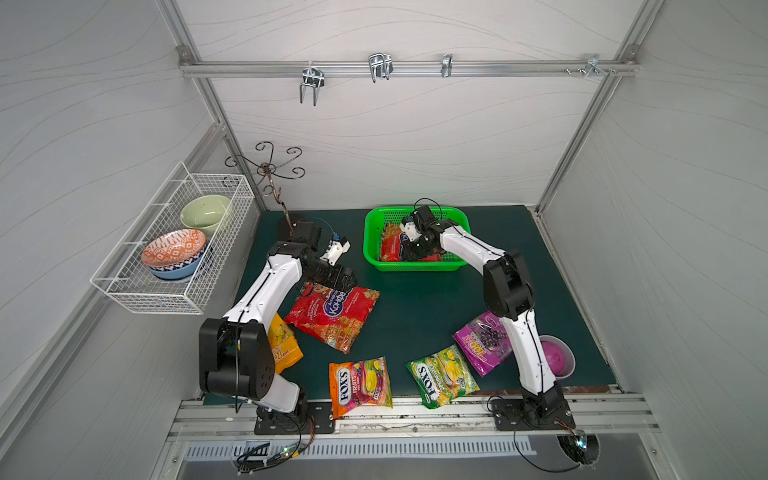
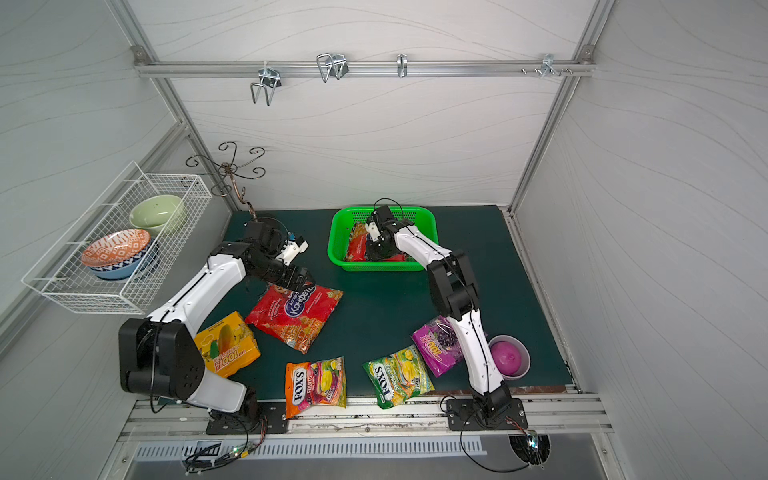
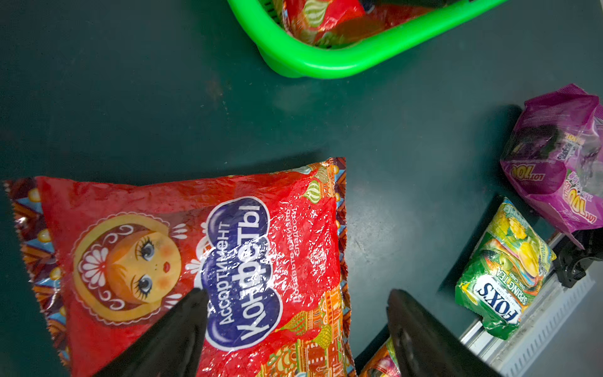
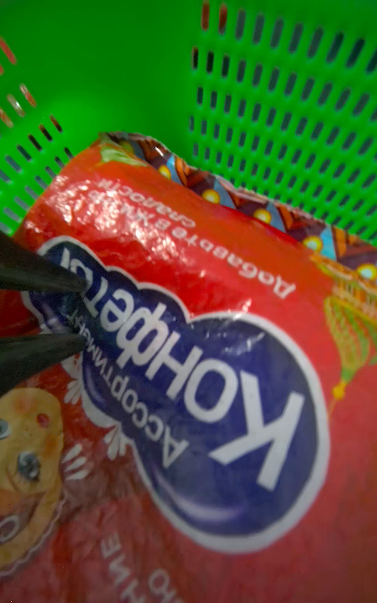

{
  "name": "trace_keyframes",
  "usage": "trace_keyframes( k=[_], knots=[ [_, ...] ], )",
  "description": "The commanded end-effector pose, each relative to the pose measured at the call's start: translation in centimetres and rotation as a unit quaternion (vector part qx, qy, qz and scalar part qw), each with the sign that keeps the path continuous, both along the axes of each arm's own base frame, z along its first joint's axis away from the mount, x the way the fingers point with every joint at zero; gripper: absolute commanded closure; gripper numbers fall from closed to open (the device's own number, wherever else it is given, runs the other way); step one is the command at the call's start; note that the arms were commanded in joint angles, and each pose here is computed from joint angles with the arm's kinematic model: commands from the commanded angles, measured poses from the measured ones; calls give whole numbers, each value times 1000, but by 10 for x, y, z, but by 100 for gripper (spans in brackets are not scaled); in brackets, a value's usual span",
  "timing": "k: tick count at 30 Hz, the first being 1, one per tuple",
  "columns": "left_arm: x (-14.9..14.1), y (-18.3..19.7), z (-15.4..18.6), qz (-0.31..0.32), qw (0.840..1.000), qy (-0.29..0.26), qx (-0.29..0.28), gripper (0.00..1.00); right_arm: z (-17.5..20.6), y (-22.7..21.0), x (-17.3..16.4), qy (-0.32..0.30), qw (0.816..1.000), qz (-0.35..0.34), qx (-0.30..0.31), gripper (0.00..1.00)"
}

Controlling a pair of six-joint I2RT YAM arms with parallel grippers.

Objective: Put the candies in the basket
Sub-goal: Move the basket to the center of the board.

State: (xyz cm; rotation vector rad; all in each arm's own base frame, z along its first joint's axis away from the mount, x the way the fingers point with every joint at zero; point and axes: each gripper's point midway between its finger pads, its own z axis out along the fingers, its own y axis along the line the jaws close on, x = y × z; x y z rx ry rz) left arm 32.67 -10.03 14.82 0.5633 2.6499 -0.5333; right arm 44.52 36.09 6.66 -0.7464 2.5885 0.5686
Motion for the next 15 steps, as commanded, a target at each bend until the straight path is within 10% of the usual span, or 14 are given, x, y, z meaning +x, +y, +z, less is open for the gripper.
trace_keyframes(
  k=[1, 15],
  knots=[
    [7, 6, 17, -1, 999, -35, 14, 11, 8, 17, -46, 2, 997, 70, -12, 73],
    [9, 18, 23, -8, 997, -47, 58, 11, 103, -9, -57, -88, 993, 74, -16, 63]
  ],
)
